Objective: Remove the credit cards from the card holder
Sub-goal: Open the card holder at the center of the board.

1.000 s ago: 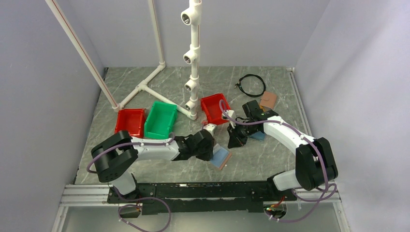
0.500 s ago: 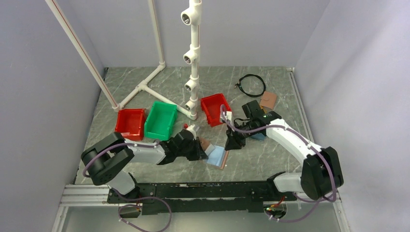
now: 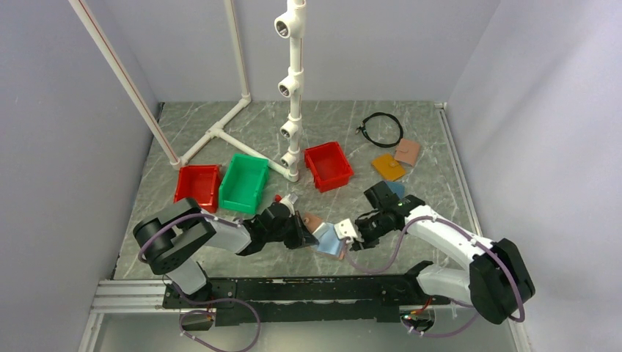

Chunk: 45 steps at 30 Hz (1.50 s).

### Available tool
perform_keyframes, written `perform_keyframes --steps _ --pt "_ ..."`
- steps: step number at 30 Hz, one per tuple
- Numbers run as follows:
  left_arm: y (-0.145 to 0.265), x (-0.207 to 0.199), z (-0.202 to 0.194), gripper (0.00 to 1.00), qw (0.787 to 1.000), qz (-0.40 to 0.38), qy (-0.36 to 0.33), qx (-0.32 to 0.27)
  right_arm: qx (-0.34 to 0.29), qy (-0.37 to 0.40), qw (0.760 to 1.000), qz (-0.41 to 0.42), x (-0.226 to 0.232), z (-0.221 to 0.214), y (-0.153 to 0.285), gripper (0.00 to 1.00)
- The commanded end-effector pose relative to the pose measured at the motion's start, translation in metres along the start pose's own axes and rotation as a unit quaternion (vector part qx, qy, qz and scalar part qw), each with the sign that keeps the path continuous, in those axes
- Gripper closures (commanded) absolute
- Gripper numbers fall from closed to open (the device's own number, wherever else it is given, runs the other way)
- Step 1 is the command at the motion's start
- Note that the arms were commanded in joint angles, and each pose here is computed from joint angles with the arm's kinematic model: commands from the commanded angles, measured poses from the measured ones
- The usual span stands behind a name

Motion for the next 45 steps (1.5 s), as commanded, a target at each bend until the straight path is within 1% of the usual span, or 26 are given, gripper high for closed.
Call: perform_keyframes --steps 1,4,6,13,17,20,22,27,31,36,41,45 --pt "0.001 0.003 0.001 1.0 1.0 0.026 -0.016 0.007 0.044 0.101 0.994 -0.015 -0.011 -0.006 -0.009 0.67" --pt "0.002 0.003 0.001 1.0 0.999 0.033 -0.022 0.009 0.061 0.102 0.993 -0.018 -0.015 -0.005 -0.014 0.72" --pt "0.002 0.004 0.001 1.0 0.999 0.033 -0.022 0.01 0.071 0.104 0.992 -0.017 -0.016 -0.004 -0.019 0.74" --pt "-0.001 0.002 0.0 0.99 0.999 0.019 -0.026 0.013 0.094 0.099 0.99 -0.033 -0.022 -0.003 -0.028 0.75" --pt "-0.003 0.001 0.0 0.96 0.999 0.013 -0.028 0.019 0.087 0.093 0.991 -0.048 -0.025 0.004 -0.029 0.73" --pt "-0.003 0.001 -0.001 0.89 0.999 0.013 -0.03 0.022 0.072 0.09 0.992 -0.048 -0.024 0.009 -0.029 0.66" --pt "-0.003 0.001 0.0 0.8 0.999 0.012 -0.033 0.024 0.059 0.085 0.994 -0.038 -0.022 0.013 -0.029 0.6" --pt "-0.002 -0.003 0.001 0.66 0.999 0.0 -0.039 0.022 0.035 0.08 0.996 -0.026 -0.019 0.022 -0.027 0.54" --pt "-0.002 -0.007 0.003 0.57 0.999 -0.013 -0.047 0.021 0.017 0.079 0.997 -0.007 -0.015 0.027 -0.027 0.51" --pt "-0.005 -0.01 0.004 0.47 0.998 -0.022 -0.056 0.023 0.01 0.073 0.997 -0.002 -0.014 0.03 -0.028 0.49" --pt "-0.006 -0.014 0.007 0.35 0.997 -0.037 -0.064 0.017 0.004 0.066 0.998 0.004 -0.014 0.031 -0.029 0.48" --pt "-0.004 -0.018 0.01 0.22 0.996 -0.045 -0.072 0.01 -0.002 0.06 0.998 0.014 -0.013 0.032 -0.03 0.48"
Point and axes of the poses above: each gripper's point midway between its finger pads, its own y axis back along the fingers, its own x axis along the line the jaws close on, z = x × y, the point moved 8 cm from there along y, back along the fingers, and after that the axes turned 13 degrees about -y, right-handed, at the moved point
